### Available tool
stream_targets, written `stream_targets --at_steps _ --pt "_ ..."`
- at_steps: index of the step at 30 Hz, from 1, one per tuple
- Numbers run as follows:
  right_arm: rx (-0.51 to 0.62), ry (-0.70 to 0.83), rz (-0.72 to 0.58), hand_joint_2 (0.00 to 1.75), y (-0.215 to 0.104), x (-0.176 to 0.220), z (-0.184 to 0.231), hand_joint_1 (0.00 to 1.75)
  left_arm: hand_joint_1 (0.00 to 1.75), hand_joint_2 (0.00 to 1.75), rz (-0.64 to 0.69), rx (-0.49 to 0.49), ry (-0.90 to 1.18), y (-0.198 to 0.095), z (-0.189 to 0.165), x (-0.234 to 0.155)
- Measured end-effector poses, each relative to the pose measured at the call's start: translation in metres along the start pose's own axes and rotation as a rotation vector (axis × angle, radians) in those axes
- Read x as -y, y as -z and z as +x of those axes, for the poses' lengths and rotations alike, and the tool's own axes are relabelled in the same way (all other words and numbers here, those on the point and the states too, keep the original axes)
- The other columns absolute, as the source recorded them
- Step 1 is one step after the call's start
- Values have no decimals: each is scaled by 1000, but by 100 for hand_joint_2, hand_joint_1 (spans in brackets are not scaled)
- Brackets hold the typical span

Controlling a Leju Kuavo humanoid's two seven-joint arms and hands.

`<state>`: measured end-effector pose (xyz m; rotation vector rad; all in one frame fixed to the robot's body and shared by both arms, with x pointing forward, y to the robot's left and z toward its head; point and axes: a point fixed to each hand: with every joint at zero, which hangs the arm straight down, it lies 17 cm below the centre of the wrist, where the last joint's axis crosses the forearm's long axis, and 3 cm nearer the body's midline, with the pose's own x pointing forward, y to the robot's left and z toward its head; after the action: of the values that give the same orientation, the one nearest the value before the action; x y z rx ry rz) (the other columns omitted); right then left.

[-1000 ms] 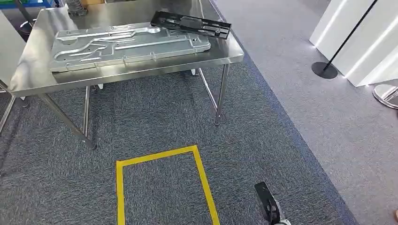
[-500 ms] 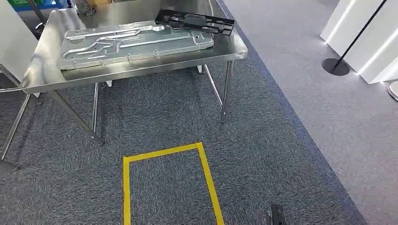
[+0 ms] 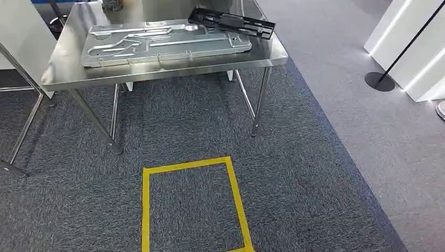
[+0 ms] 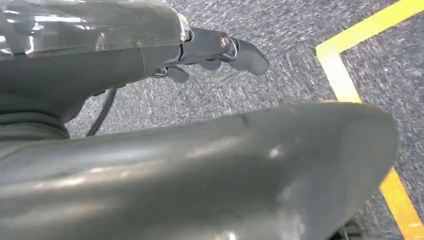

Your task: Take the parts from the cabinet and place them on the table.

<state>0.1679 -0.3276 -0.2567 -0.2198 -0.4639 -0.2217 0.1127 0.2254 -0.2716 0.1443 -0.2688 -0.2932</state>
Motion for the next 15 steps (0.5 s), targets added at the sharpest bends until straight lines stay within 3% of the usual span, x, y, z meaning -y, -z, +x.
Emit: stream_targets --at_steps 15 --pt "-19 18 33 0 -4 -19 -4 0 0 0 3 -24 6 0 -8 0"
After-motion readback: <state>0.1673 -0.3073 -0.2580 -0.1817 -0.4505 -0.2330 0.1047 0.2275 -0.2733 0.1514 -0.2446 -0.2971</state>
